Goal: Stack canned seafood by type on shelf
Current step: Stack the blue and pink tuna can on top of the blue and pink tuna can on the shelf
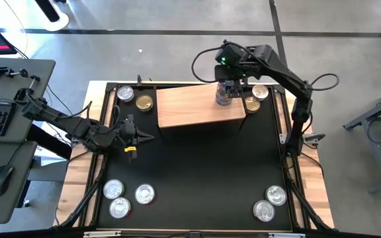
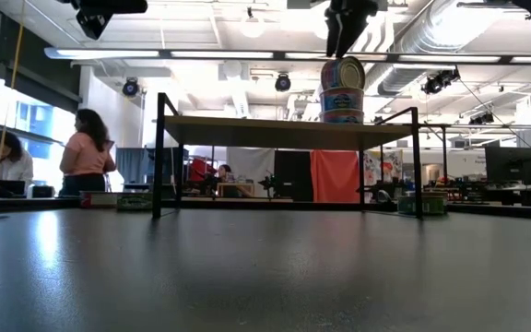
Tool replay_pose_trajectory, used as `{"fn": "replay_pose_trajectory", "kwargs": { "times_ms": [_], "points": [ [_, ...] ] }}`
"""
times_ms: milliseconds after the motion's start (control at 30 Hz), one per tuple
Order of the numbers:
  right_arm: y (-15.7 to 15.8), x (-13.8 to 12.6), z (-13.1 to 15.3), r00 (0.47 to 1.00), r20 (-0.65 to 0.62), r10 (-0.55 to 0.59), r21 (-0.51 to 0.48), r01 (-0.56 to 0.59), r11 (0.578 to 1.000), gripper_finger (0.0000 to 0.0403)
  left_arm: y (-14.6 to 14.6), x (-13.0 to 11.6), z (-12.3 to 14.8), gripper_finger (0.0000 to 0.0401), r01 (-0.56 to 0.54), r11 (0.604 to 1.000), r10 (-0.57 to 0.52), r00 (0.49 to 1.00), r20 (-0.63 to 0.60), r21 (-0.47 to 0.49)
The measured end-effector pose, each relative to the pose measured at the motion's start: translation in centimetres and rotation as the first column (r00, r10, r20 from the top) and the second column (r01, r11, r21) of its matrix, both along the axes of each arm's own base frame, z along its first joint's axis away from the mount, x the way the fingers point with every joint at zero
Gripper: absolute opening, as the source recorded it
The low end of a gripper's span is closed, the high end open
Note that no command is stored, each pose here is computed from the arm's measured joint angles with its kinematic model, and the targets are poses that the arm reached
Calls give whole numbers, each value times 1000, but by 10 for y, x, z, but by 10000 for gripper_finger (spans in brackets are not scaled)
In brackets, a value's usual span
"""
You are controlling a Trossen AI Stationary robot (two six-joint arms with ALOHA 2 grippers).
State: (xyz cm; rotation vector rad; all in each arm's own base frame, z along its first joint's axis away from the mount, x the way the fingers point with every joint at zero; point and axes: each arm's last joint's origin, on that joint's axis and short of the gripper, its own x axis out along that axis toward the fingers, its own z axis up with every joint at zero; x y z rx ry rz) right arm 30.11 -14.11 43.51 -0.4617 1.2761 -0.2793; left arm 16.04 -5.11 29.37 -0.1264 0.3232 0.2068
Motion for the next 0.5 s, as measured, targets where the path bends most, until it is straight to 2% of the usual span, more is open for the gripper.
{"fn": "replay_pose_trajectory", "kwargs": {
  "times_ms": [300,500],
  "points": [
    [-6,1,-3,999,-9,-35,-9,35,999,364,0,0,-1,0,0,1000,0,1000,-9,5],
    [5,5,-2,1000,-15,-21,-35,20,999,364,0,-1,-3,0,1,1000,0,1000,-29,13]
  ]
}}
